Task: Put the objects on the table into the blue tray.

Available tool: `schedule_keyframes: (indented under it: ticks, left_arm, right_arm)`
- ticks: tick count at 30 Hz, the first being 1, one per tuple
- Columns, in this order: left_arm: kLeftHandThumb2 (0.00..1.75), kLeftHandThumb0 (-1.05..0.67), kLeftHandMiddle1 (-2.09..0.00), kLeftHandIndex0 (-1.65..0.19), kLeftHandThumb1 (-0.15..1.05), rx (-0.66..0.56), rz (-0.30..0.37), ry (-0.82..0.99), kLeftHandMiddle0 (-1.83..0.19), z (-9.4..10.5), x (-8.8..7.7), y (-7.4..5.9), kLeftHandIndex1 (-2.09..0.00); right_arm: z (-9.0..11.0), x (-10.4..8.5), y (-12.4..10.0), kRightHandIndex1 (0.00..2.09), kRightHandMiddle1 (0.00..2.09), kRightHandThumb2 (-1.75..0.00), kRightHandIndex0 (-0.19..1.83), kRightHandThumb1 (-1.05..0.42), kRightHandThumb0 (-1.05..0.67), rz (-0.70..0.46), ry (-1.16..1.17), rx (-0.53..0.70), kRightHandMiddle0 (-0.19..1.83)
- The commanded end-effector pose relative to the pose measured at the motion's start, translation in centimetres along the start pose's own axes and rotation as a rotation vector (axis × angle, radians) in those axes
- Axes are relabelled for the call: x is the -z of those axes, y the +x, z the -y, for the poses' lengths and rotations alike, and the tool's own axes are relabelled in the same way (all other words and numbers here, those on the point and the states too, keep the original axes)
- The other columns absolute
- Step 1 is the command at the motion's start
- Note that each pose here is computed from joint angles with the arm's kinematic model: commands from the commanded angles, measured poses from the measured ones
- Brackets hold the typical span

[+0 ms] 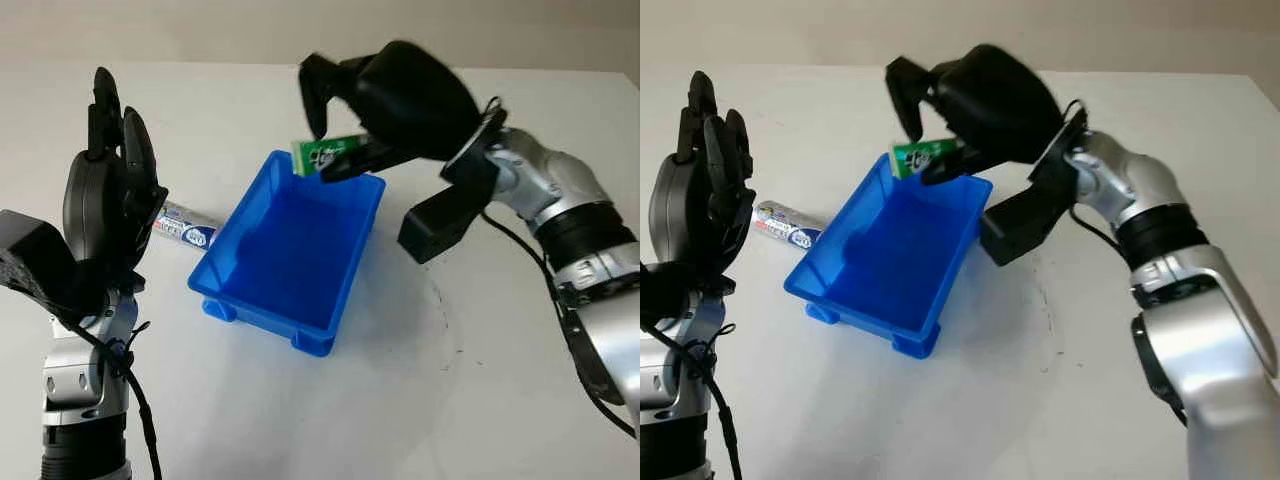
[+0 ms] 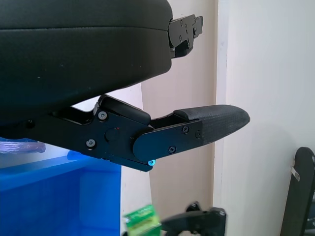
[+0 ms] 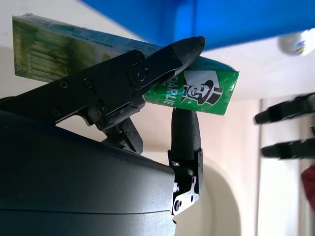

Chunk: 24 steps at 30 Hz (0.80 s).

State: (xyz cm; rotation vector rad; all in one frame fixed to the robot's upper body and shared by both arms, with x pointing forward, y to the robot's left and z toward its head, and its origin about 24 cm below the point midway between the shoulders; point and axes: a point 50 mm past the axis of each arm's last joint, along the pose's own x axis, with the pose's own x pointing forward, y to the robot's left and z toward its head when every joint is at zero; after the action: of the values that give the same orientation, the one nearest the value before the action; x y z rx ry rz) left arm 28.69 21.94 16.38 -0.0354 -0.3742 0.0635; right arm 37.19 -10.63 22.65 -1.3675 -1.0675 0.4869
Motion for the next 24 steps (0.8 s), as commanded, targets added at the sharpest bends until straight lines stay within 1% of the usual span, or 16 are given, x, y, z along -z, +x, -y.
schedule_keyframes:
  ticks: [1,5,9,10,12,15,18,21,22,23,24]
  left_arm:
    - [0.65,-0.79,0.00,0.19,1.05,-0.001,0.014,-0.001,0.19,0.1,-0.2,-0.2,0.00]
    - [0.65,-0.79,0.00,0.19,1.05,-0.004,0.016,-0.005,0.19,0.1,-0.2,-0.3,0.00]
    - [0.66,-0.78,0.00,0.19,1.05,-0.005,0.014,-0.004,0.19,0.1,-0.1,-0.3,0.00]
    - [0.66,-0.79,0.00,0.19,1.05,-0.005,0.014,-0.002,0.19,0.1,-0.1,-0.3,0.00]
    - [0.66,-0.79,0.00,0.19,1.05,-0.008,0.014,-0.002,0.19,0.1,-0.1,-0.3,0.00]
    - [0.66,-0.79,0.00,0.19,1.05,-0.010,0.014,0.000,0.19,0.1,-0.1,-0.3,0.00]
    - [0.67,-0.78,0.00,0.19,1.05,-0.009,0.015,0.000,0.19,0.0,-0.1,-0.3,0.00]
    - [0.67,-0.79,0.00,0.19,1.05,-0.011,0.013,-0.002,0.19,0.1,0.0,-0.3,0.00]
    - [0.66,-0.79,0.00,0.19,1.05,-0.011,0.013,-0.002,0.19,0.1,0.0,-0.3,0.00]
    - [0.66,-0.79,0.00,0.19,1.05,-0.010,0.013,-0.002,0.19,0.1,0.0,-0.2,0.00]
    - [0.66,-0.79,0.00,0.19,1.05,-0.010,0.013,-0.001,0.19,0.1,0.0,-0.2,0.00]
  right_arm:
    - [-0.1,-0.2,0.6,2.09,2.09,-0.06,0.93,-0.99,-0.24,0.018,-0.002,-0.013,0.74]
    - [-1.5,-0.4,0.2,2.09,2.09,-0.06,0.85,-0.98,-0.24,0.021,0.018,-0.076,0.69]
    - [-2.6,-0.5,-0.2,2.09,2.09,-0.05,0.78,-0.95,-0.27,0.019,0.035,-0.131,0.59]
    - [-2.7,-0.5,-0.4,2.09,2.09,-0.05,0.74,-0.93,-0.30,0.022,0.040,-0.145,0.49]
    - [-3.0,-0.5,-0.7,2.09,2.09,-0.05,0.67,-0.92,-0.32,0.024,0.063,-0.175,0.39]
    - [-3.2,-0.5,-1.0,2.09,2.09,-0.05,0.61,-0.93,-0.36,0.025,0.106,-0.208,0.41]
    - [-3.3,-0.5,-1.4,2.09,2.09,-0.05,0.44,-0.92,-0.45,0.030,0.133,-0.252,0.35]
    - [-3.1,-0.4,-1.6,2.09,2.07,-0.06,0.15,-0.93,-0.54,0.025,0.156,-0.286,0.11]
    - [-3.0,-0.4,-1.7,1.95,1.92,-0.06,0.07,-0.95,-0.60,0.028,0.163,-0.293,0.03]
    - [-2.9,-0.5,-1.8,1.77,1.77,-0.06,0.06,-0.98,-0.64,0.034,0.166,-0.299,0.02]
    - [-2.7,-0.5,-1.8,1.52,1.59,-0.07,0.06,-1.01,-0.69,0.039,0.167,-0.306,0.03]
